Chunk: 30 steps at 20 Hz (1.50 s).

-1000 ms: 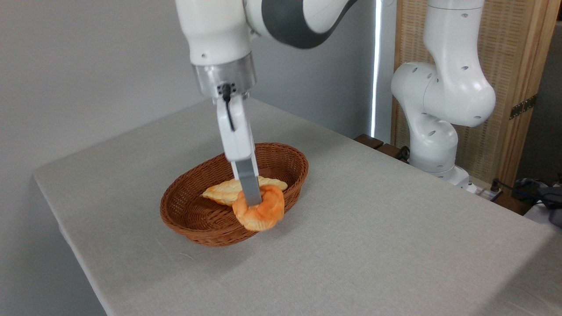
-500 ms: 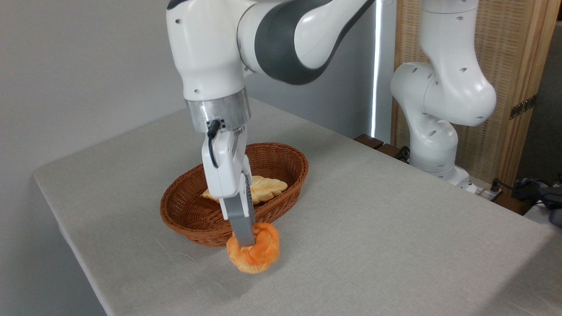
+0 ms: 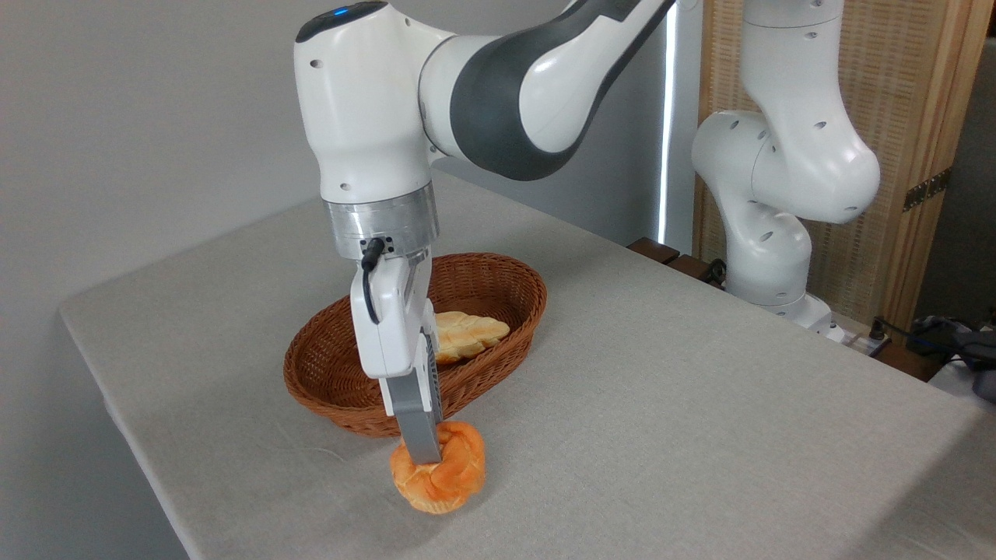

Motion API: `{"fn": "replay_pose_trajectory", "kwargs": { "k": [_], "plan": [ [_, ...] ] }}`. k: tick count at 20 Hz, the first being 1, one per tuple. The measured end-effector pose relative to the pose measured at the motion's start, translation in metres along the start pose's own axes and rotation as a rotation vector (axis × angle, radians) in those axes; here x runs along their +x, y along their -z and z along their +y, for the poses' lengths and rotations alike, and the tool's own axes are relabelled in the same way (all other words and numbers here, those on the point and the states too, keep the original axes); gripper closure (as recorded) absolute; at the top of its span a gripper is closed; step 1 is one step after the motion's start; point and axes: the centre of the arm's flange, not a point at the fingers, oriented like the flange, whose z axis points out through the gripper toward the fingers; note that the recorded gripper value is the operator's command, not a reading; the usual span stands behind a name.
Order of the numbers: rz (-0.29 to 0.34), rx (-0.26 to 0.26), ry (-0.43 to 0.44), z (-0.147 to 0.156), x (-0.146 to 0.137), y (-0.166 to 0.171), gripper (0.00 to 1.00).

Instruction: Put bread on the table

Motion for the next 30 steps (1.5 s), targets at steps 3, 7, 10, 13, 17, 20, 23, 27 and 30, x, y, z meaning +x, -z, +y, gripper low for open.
{"fn": "replay_pose_trajectory", "kwargs": {
  "k": [3, 7, 10, 13, 17, 20, 23, 27, 30],
  "plan": [
    [-0.001, 0.001, 0.007, -0.001, -0.004, 0.000, 0.00],
    [0.000, 0.003, 0.007, -0.001, -0.004, 0.001, 0.00],
    [0.000, 0.004, 0.007, -0.001, -0.004, 0.001, 0.00],
    [0.000, 0.005, 0.008, -0.002, -0.004, 0.002, 0.00],
    [0.011, 0.031, 0.061, -0.007, -0.005, 0.015, 0.00],
    [0.026, 0.043, 0.215, -0.013, -0.010, 0.037, 0.00],
    [0.017, -0.003, 0.325, -0.012, -0.013, 0.058, 0.00],
    [0.018, -0.103, 0.530, -0.003, -0.015, 0.093, 0.00],
    [0.068, -0.137, 0.669, -0.001, -0.011, 0.107, 0.00]
  ]
}}
